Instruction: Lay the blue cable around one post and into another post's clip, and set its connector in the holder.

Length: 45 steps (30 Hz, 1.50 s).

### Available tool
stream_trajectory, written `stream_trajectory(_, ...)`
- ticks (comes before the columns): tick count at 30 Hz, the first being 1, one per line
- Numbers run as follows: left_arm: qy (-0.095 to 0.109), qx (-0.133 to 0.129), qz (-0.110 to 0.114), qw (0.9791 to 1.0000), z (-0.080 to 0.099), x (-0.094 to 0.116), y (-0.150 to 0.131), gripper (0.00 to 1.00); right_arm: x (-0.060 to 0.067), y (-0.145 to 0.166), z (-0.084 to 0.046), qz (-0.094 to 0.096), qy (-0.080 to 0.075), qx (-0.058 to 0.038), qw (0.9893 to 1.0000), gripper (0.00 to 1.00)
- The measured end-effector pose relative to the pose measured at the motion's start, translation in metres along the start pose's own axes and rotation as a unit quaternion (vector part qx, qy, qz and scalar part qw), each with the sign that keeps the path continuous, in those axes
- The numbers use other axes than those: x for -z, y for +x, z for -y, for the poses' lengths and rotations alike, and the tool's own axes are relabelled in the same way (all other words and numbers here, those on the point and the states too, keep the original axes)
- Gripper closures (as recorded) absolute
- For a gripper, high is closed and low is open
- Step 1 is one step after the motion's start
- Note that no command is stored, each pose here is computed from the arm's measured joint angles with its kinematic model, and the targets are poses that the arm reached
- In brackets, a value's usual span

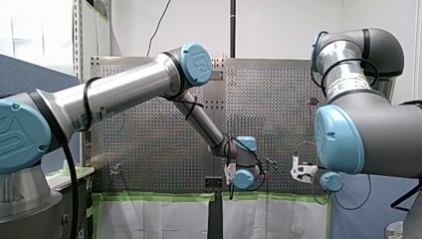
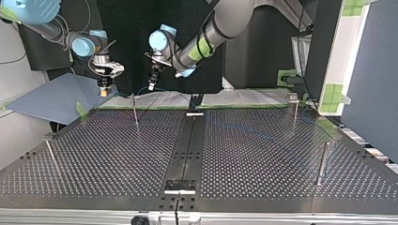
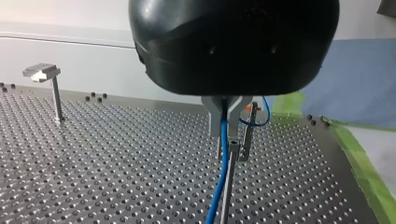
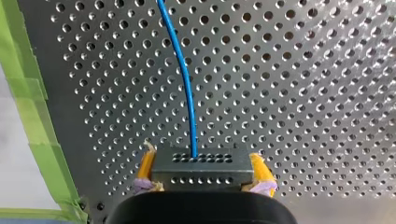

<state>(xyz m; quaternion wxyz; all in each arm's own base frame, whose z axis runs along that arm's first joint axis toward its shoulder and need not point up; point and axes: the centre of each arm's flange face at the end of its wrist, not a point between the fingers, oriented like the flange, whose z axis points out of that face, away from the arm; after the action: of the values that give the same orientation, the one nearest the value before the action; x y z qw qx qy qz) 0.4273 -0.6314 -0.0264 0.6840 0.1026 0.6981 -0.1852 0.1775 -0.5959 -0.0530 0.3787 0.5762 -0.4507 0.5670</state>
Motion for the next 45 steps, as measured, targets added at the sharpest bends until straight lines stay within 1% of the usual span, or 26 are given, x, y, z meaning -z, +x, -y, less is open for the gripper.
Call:
stream_trajectory(11,0.001,0.001,0.0,1.0,-0.003,-0.004,0.006,0.99,0.0,0.0,-0.005,0.001,-0.004,-0.0018,1.0,1.0)
stream_trajectory(17,-0.001,0.001,0.0,1.0,-0.007,-0.006,0.012,0.99,-0.002,0.002,-0.007,0.002,-0.008,-0.0022,1.0,1.0)
stream_trajectory(20,-0.001,0.001,-0.001,1.0,-0.01,-0.007,0.017,0.99,-0.005,0.004,-0.01,0.004,-0.012,-0.0027,0.9999,1.0)
stream_trajectory(26,0.004,0.002,0.005,1.0,-0.01,-0.009,0.018,0.99,-0.009,0.006,-0.014,0.008,-0.023,-0.0041,0.9997,1.0)
stream_trajectory(30,0.014,0.005,0.011,0.9998,-0.007,-0.01,0.018,0.99,-0.01,0.007,-0.018,0.01,-0.035,-0.0049,0.9993,1.0)
stream_trajectory(34,0.021,0.007,0.013,0.9997,-0.006,-0.014,0.022,0.99,-0.01,0.007,-0.019,0.01,-0.04,-0.0054,0.9991,1.0)
stream_trajectory(37,0.026,0.008,0.013,0.9996,-0.003,-0.015,0.026,0.99,-0.011,0.008,-0.022,0.005,-0.043,-0.0086,0.999,1.0)
stream_trajectory(40,0.028,0.009,0.014,0.9995,-0.002,-0.015,0.028,0.99,-0.013,0.01,-0.025,0.0,-0.045,-0.0143,0.9989,1.0)
stream_trajectory(45,0.033,0.01,0.015,0.9993,0.0,-0.015,0.027,0.99,-0.015,0.012,-0.027,-0.003,-0.046,-0.0181,0.9988,1.0)
